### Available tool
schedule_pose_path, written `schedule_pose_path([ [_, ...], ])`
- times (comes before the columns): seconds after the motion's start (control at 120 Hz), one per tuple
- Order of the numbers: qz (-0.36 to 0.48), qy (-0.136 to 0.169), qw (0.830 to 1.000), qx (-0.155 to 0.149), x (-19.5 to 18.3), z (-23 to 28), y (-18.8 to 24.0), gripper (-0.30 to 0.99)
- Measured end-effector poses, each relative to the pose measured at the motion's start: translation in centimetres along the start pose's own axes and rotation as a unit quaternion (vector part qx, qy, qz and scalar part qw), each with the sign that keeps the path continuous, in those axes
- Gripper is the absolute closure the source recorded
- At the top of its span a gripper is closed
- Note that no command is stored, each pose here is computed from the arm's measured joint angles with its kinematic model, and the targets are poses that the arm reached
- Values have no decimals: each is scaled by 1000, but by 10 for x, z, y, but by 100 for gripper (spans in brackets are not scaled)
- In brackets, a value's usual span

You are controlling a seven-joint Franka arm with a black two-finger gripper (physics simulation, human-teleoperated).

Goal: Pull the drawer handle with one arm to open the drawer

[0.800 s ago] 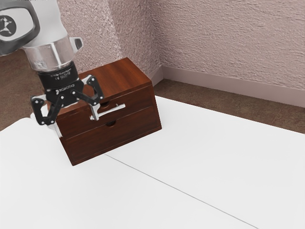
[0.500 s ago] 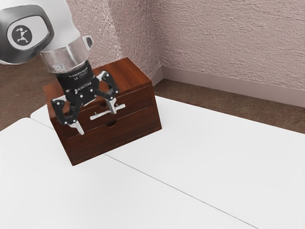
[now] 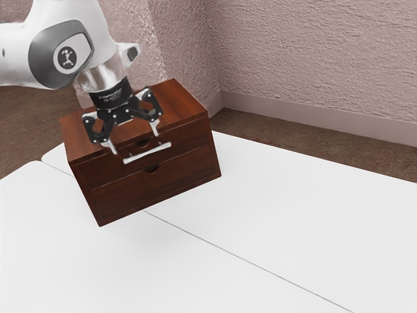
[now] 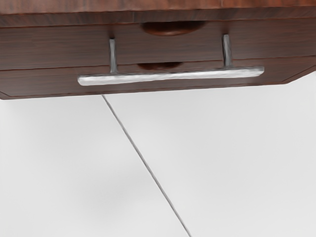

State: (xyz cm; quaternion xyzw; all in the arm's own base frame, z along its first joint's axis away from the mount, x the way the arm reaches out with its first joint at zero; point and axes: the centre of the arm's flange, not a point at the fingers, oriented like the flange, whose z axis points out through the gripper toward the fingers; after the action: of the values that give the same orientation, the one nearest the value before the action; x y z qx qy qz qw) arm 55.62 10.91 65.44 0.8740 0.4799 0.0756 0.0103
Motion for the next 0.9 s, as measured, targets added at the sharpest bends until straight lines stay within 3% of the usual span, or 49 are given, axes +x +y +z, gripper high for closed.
schedule_pose_path([
  [0.208, 123, 18, 992, -6, 34, 18, 5, 0],
  [0.367, 262, 31, 964, -18, -16, 31, 43, 0],
  [0.533, 362, 45, 931, -24, -59, 49, 55, 0],
  [0.683, 423, 93, 901, 12, -62, 58, 51, 0],
  [0.9, 410, 121, 902, 55, -1, 65, -2, 0],
])
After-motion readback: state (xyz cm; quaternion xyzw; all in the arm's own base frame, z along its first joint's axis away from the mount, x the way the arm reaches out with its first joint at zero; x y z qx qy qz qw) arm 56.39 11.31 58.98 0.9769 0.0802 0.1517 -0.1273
